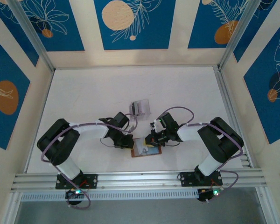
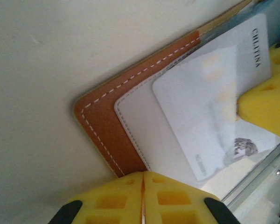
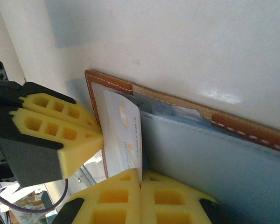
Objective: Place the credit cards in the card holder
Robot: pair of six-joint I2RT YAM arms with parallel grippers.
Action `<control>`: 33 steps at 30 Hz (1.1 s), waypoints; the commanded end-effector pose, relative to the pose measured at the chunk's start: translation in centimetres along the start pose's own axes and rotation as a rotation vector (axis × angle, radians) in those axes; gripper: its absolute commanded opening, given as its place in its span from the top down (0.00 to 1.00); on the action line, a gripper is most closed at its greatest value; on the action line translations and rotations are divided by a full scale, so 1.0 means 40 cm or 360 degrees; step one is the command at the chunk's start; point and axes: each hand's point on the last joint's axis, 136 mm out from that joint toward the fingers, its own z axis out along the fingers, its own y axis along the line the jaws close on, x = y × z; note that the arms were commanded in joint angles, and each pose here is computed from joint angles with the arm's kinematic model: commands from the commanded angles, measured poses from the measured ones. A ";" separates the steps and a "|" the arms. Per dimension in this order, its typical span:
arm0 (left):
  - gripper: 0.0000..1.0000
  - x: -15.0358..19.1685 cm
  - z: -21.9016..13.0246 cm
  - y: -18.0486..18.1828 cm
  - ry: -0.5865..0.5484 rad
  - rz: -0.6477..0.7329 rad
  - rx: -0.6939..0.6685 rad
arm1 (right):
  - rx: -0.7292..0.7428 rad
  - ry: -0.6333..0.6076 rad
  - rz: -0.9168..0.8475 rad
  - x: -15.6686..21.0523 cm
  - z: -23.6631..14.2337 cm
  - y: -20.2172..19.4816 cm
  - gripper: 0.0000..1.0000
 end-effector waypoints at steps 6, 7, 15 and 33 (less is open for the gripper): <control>0.92 0.030 0.062 -0.002 0.0057 -0.0009 -0.0007 | 0.0295 -0.0086 0.0186 0.000 0.013 -0.088 0.96; 0.92 0.029 0.062 -0.002 0.0050 -0.0012 -0.0002 | 0.0301 -0.0080 0.0175 0.003 0.017 -0.085 0.95; 0.91 0.024 0.067 0.001 0.0028 -0.0035 0.0000 | 0.0340 -0.0039 0.0155 0.030 0.044 -0.078 0.94; 0.91 0.035 0.076 0.032 0.0006 -0.0073 -0.0044 | 0.0481 -0.0058 0.0110 0.043 0.010 -0.046 0.65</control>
